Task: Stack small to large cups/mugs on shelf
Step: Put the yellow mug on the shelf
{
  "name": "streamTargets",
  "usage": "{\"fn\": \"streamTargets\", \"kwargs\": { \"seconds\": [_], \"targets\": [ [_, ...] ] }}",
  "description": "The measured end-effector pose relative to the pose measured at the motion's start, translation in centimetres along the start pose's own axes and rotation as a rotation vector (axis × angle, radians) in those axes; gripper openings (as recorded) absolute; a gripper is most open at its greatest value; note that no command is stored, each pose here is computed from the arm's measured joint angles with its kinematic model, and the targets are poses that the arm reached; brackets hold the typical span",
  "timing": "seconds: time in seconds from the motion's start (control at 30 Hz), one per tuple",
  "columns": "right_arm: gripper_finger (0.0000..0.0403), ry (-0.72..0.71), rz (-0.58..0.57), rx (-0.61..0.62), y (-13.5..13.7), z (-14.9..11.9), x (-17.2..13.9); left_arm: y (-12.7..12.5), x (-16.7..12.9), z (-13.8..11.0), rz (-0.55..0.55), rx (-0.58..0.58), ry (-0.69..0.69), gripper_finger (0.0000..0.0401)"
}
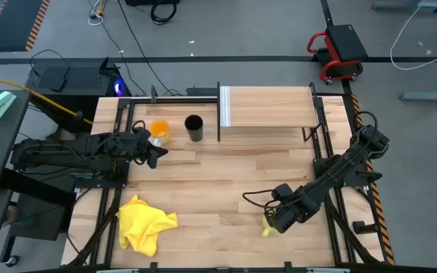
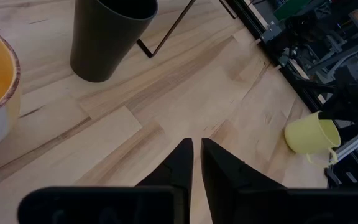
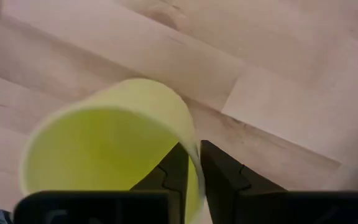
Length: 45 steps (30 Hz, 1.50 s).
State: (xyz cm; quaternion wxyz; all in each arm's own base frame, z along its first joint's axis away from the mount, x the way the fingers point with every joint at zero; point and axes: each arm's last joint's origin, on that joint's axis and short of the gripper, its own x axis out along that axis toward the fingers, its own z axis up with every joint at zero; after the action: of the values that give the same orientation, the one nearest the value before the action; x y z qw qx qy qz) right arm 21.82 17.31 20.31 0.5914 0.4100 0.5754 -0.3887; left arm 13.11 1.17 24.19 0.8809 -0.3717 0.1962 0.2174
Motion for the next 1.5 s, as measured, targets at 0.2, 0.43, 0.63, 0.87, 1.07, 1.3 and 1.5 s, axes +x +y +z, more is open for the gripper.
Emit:
{"fn": "streamTargets", "kwargs": {
  "seconds": [0.2,0.43,0.63,0.87,1.07,1.3,1.5],
  "targets": [
    [0.0009,-0.004,0.005,-0.024,0.3,1.1,0.0,0.0,0.0,0.0,0.000,0.008,0.000,0.0028],
    [0.0007,-0.008,0.002,-0.083,1.1,3.2,-0.8,0.0,0.0,0.0,0.001,0.025,-0.001,0.0027],
    [0.0007,-0.009,-0.052,-0.178,1.7,6.1,-4.1,0.0,0.0,0.0,0.001,0.027,-0.001,0.0032],
    [0.0006,-0.039,-0.127,-0.302,0.9,10.8,-11.1,0.0,0.0,0.0,0.001,0.027,-0.001,0.0021],
    [0.0005,-0.192,0.051,-0.227,-1.2,15.3,-16.5,0.1,0.0,0.0,0.007,0.028,0.005,0.0021],
    [0.0005,-0.304,0.097,-0.094,-5.3,18.6,-19.3,0.1,0.0,-0.1,0.014,0.030,0.011,0.0026],
    [0.0005,-0.351,0.089,0.035,-8.8,21.6,-20.4,0.1,0.0,-0.1,0.014,0.052,0.011,0.0017]
  ]
}}
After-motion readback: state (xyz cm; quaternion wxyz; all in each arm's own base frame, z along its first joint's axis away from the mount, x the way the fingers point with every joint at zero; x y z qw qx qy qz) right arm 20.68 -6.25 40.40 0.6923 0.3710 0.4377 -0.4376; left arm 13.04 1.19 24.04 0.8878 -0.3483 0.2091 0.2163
